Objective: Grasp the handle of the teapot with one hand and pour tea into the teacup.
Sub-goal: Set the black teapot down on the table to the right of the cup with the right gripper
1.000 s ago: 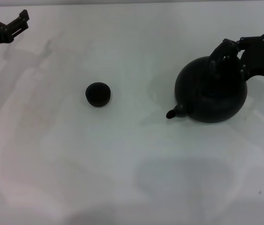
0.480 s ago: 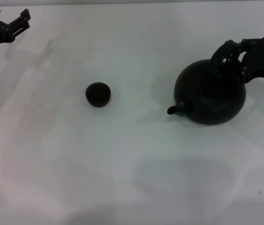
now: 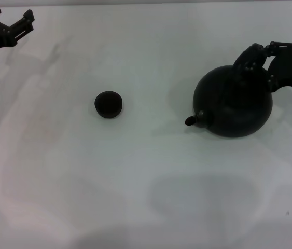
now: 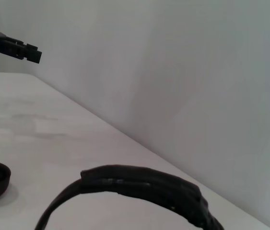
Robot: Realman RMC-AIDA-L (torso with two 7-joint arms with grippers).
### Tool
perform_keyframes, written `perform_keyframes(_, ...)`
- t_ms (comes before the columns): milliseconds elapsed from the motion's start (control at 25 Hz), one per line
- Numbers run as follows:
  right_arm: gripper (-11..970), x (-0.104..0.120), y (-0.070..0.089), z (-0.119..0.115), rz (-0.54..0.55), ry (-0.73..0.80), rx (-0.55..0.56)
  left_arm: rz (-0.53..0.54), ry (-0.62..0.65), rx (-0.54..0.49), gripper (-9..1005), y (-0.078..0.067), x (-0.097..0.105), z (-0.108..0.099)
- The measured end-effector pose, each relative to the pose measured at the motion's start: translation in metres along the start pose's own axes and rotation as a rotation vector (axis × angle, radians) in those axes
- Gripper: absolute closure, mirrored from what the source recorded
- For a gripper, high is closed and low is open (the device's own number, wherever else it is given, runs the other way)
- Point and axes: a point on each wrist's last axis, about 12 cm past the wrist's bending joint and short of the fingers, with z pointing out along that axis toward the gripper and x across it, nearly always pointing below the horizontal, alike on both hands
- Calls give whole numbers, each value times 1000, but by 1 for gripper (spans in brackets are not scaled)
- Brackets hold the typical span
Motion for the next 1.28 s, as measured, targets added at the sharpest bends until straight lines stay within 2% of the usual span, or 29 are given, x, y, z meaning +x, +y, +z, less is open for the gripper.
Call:
perform_keyframes(440,476,-1,-1,-1,47,-9,2,1,0,0,103,0,0,0)
perform_keyframes(640,306,-1,-2,-1,54,-9,2,1,0,0,104,0,0,0)
perform_keyframes(960,283,0,-2,-5,81,-13,6,1,3,-3,104,0,0,0)
perform_keyframes(1280,285,3,-7,-23,131,-60,24,3,3,-4,104,0,-1,1)
